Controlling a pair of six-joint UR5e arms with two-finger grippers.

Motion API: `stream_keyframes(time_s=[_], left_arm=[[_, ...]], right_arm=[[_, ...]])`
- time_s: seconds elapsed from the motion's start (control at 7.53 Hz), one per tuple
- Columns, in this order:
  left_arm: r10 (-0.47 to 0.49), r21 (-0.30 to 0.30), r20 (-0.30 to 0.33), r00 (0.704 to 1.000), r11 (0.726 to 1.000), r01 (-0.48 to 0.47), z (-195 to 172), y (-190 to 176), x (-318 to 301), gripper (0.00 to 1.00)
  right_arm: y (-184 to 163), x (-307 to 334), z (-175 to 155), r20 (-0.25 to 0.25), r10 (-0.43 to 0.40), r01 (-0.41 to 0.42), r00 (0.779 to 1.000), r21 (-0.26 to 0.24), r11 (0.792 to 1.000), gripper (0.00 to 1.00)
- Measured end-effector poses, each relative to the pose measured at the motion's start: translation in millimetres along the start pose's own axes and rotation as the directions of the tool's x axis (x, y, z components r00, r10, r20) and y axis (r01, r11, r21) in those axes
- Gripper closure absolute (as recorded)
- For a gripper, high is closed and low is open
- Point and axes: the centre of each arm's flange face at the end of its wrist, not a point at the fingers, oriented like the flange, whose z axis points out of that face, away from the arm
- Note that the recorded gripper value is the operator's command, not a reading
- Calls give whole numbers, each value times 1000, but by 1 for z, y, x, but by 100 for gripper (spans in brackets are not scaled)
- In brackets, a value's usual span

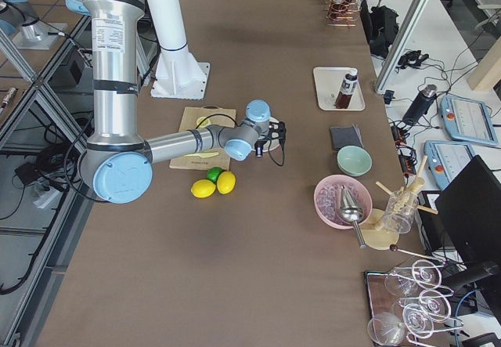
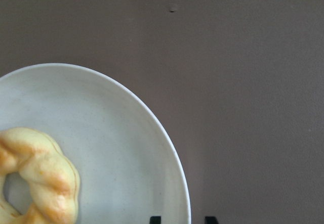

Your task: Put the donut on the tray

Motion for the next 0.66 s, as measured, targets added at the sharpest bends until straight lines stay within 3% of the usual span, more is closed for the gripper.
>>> stream_keyframes(time_s=[0.27,0.4,0.66], left_arm=[[-1,-1,0,1000,1000,1,0,0,0,2],[0,0,0,1000,1000,0,0,0,0,2],[0,0,0,1000,1000,0,-1,-1,1,2]], right_arm=[[2,1,3,-5,-3,3,1000,0,1000,63],[3,0,5,-8,-4,4,1000,0,1000,100],[4,0,6,-11,-5,5,1000,2,1000,100]])
